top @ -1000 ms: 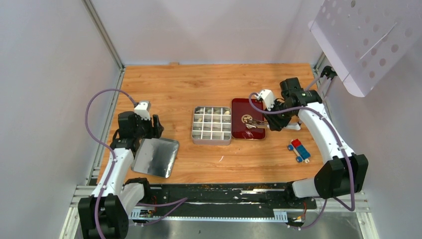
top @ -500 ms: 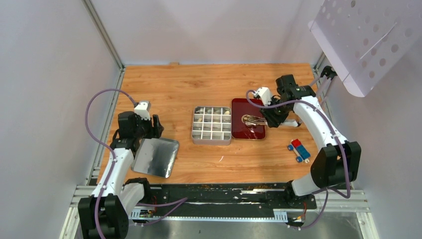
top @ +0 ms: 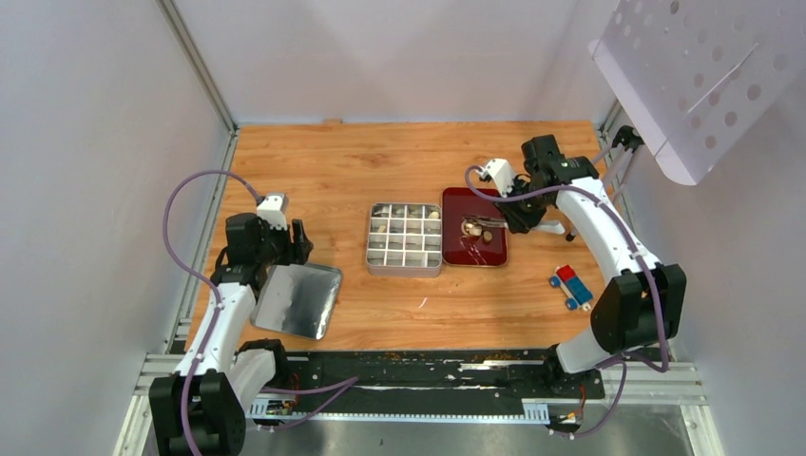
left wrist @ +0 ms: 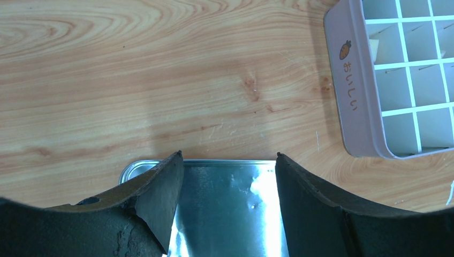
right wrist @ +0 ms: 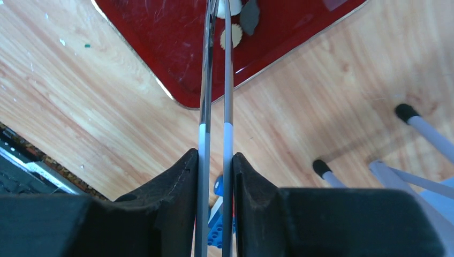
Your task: Pack the chocolate
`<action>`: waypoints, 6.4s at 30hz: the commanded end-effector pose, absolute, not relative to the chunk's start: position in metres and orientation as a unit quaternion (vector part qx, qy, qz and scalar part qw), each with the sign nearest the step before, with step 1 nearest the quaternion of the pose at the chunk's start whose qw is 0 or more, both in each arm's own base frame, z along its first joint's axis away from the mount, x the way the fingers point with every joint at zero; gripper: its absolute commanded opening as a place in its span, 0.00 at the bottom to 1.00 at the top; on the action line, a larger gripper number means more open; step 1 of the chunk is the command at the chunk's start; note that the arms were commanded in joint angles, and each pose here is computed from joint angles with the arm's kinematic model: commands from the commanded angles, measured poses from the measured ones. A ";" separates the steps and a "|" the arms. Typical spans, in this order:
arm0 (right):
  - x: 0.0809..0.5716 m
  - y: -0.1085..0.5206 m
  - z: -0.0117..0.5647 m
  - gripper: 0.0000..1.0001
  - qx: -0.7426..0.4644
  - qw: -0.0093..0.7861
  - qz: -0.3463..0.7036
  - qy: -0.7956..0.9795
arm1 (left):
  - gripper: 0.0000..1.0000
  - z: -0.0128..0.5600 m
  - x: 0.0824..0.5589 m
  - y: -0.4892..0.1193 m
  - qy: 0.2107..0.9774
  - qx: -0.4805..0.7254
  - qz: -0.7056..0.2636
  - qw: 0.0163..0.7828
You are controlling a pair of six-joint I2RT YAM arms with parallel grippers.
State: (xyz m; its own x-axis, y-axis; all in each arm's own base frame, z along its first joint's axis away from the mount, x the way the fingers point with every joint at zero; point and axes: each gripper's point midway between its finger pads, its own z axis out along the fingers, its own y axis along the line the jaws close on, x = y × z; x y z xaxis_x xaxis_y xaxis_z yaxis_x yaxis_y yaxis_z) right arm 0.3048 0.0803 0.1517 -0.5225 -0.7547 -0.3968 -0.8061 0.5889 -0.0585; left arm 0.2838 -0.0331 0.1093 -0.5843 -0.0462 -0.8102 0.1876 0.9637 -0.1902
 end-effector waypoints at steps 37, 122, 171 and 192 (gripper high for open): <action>0.309 0.093 0.162 0.40 -0.449 0.203 0.073 0.867 | 0.72 0.114 0.288 -0.030 0.873 0.039 -0.124 0.471; 0.280 0.155 0.206 0.37 -0.498 0.242 0.182 0.812 | 0.73 0.117 0.287 -0.030 0.870 0.039 -0.125 0.476; 0.328 0.044 0.142 0.27 -0.374 0.190 0.002 0.908 | 0.73 0.115 0.287 -0.030 0.868 0.036 -0.124 0.479; 0.299 0.112 0.209 0.14 -0.386 0.273 0.188 0.861 | 0.73 0.114 0.289 -0.031 0.870 0.036 -0.129 0.474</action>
State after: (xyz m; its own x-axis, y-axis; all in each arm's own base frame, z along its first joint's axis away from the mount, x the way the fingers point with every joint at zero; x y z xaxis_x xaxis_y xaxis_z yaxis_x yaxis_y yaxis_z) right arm 0.3142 0.0858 0.1809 -0.5932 -0.6210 -0.5122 -0.7312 0.6819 0.0201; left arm 0.2830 -0.0325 0.1071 -0.5691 -0.0467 -0.8210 0.1868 0.9649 -0.1843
